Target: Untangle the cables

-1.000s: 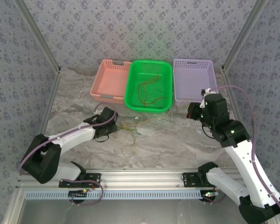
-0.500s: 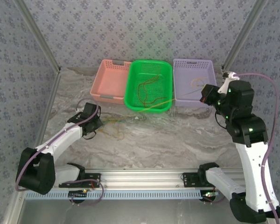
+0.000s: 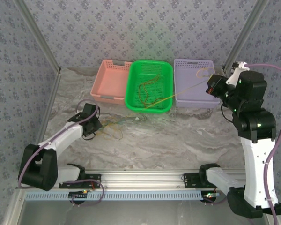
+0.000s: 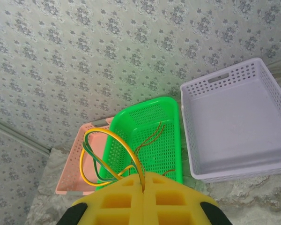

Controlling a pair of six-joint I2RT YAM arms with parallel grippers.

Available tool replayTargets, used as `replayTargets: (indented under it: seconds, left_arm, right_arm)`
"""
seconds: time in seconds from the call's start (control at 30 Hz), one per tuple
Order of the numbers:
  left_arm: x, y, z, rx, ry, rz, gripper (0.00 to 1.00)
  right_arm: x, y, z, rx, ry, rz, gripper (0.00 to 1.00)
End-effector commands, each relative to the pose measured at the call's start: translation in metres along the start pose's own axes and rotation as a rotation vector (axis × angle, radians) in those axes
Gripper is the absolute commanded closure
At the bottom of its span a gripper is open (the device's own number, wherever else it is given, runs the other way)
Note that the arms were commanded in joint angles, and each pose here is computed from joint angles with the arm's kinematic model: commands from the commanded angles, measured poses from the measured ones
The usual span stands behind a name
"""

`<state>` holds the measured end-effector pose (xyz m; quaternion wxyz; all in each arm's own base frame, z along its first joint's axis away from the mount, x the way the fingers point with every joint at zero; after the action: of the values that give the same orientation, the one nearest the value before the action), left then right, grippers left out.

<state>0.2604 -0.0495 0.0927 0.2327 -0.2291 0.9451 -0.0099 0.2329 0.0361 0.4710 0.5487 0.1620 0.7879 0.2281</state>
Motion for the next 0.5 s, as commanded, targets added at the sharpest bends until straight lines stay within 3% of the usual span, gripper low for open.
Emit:
replayTargets:
  seconds: [0.0, 0.47]
  left_arm:
    - [0.007, 0.021, 0.011, -0.114, 0.035, 0.026, 1.00]
    - [0.009, 0.025, 0.024, -0.176, 0.054, 0.040, 1.00]
  right_arm:
    - [-0.042, 0.018, -0.034, -0.042, -0.172, -0.022, 1.00]
    - [-0.088, 0.045, -0.071, -0.116, -0.340, 0.001, 1.00]
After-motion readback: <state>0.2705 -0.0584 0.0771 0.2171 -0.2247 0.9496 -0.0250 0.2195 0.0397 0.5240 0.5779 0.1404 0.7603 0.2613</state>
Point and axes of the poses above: each hand's point on the last joint's axis, 136 mm out from that joint toward the fingers, its own z axis out along the fingers, its own y axis along the line the jaws close on, x = y × z, the point moved 4 cm from there along -z, back along the fingers, and after that the axes turned 4 degrees about z, right-handed, at the moved point
